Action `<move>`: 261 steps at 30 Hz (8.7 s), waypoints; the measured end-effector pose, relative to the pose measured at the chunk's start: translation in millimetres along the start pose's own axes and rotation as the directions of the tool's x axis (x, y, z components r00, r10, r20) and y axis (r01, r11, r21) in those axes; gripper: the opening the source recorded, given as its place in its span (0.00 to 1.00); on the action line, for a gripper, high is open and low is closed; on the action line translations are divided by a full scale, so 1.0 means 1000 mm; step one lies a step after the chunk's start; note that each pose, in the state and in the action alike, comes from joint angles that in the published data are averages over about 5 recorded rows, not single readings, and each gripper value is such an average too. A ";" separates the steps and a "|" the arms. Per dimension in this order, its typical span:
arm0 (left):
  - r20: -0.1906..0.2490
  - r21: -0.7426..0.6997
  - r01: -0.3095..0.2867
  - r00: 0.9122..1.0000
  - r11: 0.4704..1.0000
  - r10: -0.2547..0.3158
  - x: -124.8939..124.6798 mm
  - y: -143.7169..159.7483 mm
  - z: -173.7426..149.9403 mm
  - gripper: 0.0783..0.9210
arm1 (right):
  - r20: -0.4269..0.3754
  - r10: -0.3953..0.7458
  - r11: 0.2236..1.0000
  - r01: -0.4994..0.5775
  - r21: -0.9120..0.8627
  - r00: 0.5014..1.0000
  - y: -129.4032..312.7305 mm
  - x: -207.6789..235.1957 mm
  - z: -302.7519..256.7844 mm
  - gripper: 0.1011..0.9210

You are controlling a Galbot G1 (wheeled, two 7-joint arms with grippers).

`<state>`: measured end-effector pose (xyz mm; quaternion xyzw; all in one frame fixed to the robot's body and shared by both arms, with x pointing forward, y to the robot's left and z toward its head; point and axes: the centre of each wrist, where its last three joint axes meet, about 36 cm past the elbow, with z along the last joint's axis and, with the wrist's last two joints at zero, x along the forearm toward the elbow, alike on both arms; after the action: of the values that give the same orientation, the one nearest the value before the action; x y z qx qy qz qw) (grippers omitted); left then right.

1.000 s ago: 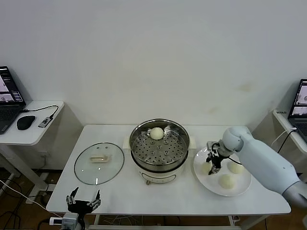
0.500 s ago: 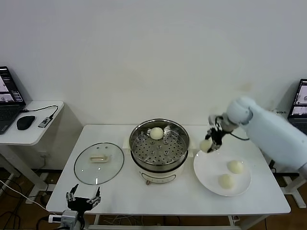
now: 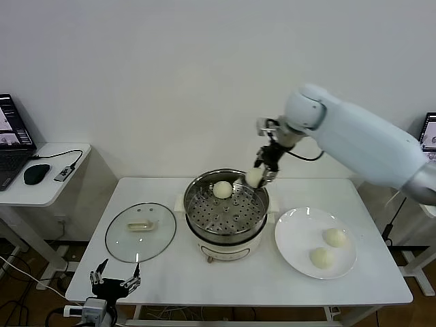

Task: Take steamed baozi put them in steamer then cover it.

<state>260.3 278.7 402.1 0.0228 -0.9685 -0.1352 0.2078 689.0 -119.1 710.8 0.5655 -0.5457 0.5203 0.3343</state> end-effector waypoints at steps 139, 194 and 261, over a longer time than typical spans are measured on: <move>-0.050 0.016 -0.015 0.999 1.000 0.015 -0.001 -0.013 0.009 0.88 | -0.236 -0.143 0.979 0.103 -0.173 0.961 0.199 -0.152 0.273 0.88; -0.041 0.045 -0.023 0.999 0.999 0.025 -0.015 -0.017 0.007 0.88 | -0.112 -0.012 0.995 0.001 -0.095 0.994 0.091 -0.040 0.207 0.61; -0.035 0.082 0.025 0.999 0.996 -0.022 -0.005 -0.011 0.005 0.88 | -0.135 -0.185 0.070 0.150 0.986 0.973 0.037 -0.124 -0.056 0.61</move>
<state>262.7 270.1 393.0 0.0452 -0.9693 -0.0972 0.2213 657.5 -39.0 598.4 0.7074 0.0109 0.7018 -0.0831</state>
